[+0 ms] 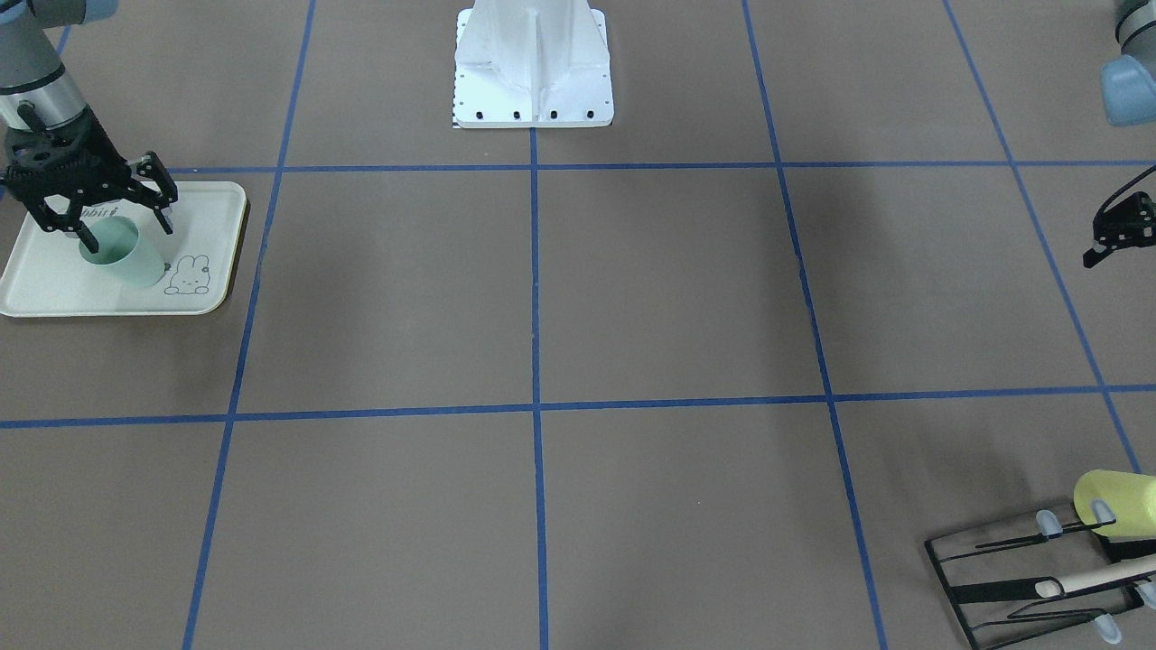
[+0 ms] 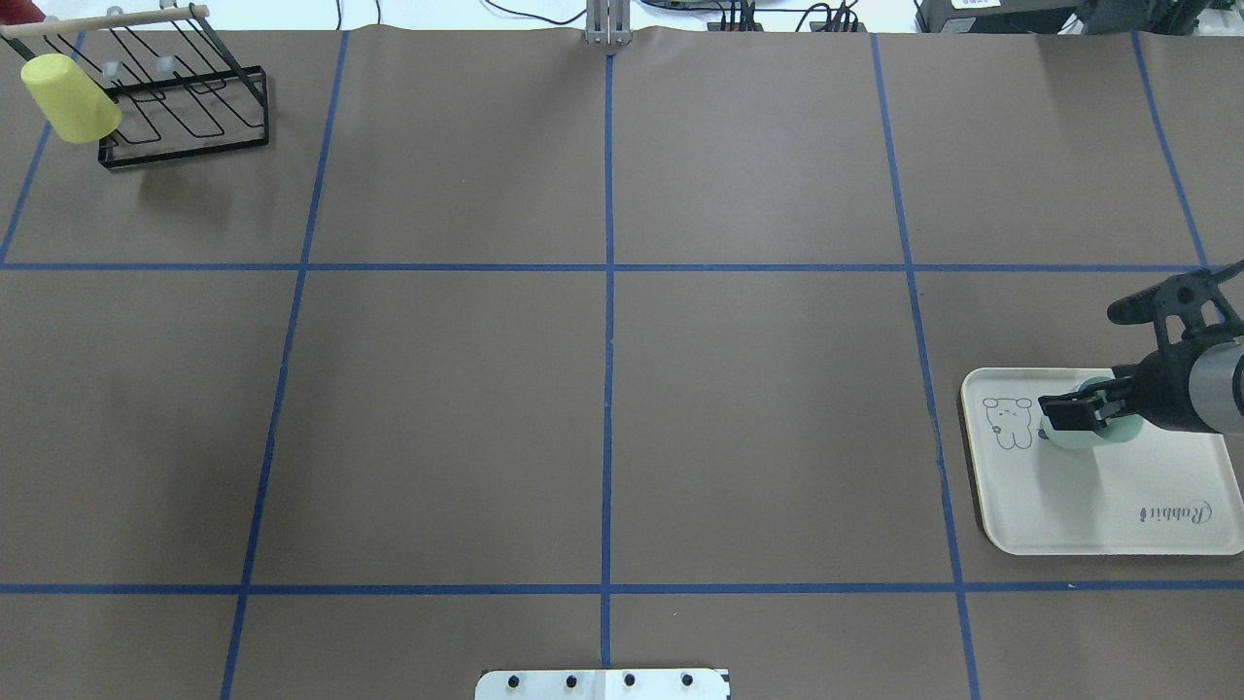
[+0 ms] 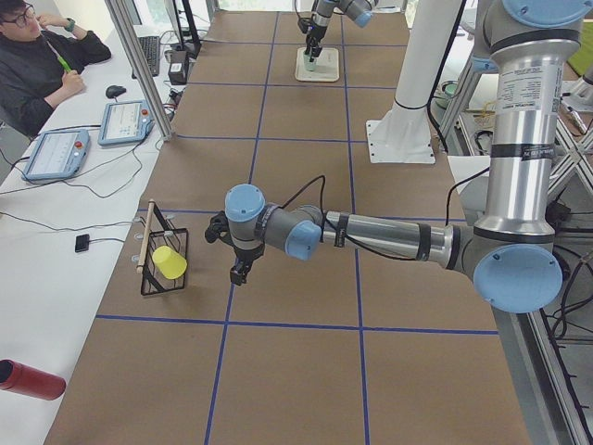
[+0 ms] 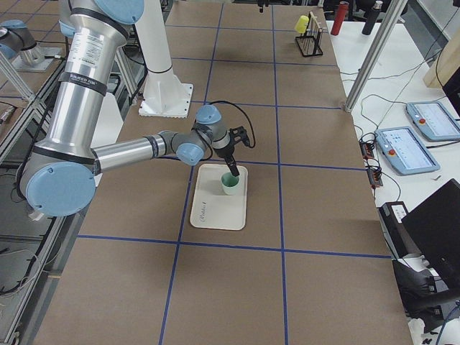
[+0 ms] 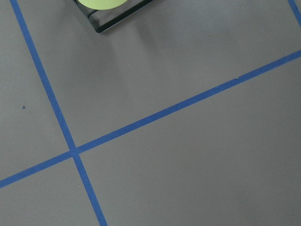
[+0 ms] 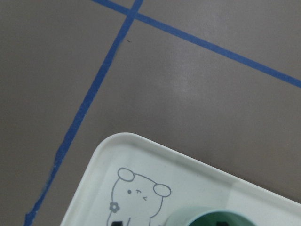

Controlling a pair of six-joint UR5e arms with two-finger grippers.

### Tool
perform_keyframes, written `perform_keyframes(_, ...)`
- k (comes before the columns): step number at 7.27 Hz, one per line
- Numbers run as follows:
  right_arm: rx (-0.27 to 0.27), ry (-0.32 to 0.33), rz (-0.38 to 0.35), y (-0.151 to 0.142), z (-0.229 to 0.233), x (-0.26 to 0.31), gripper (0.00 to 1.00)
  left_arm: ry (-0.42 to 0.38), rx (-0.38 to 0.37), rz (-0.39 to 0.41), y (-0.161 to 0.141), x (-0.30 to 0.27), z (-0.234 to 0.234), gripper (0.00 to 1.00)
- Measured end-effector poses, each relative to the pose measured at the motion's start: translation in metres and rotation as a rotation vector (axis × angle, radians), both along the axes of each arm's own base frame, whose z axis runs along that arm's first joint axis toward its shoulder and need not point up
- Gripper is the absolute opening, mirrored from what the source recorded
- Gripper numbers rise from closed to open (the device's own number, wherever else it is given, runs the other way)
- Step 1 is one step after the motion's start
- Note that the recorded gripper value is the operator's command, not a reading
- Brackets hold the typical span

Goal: Left arm grabs green cup and hands to right arm on tray

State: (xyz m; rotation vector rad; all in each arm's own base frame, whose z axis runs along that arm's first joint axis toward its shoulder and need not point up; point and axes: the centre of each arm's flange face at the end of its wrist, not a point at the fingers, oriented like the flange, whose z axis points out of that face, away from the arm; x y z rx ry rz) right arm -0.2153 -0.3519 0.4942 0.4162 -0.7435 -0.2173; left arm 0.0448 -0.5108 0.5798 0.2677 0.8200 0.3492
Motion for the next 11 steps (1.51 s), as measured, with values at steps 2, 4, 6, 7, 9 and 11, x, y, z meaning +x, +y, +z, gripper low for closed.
perform_keyframes(2,-0.027,-0.013,-0.027,-0.028,-0.005,0.045,0.99,-0.001,-0.008,-0.005,0.002,-0.002,0.003,1.0)
perform_keyframes(4,-0.049,0.071,-0.066,-0.094,-0.03,0.097,0.99,-0.008,-0.027,-0.046,0.002,-0.024,0.01,1.0)
perform_keyframes(6,-0.107,0.144,-0.106,-0.144,-0.038,0.153,0.99,-0.025,-0.106,-0.121,0.014,-0.065,0.048,1.0)
perform_keyframes(7,-0.139,0.144,-0.121,-0.156,-0.022,0.178,0.99,-0.035,-0.132,-0.136,0.02,-0.076,0.065,1.0)
perform_keyframes(9,-0.167,0.127,-0.167,-0.165,0.025,0.219,0.99,-0.049,-0.223,-0.132,0.03,-0.088,0.066,1.0)
perform_keyframes(11,-0.207,0.124,-0.162,-0.154,0.06,0.244,0.99,-0.067,-0.272,-0.121,0.047,-0.106,0.049,1.0)
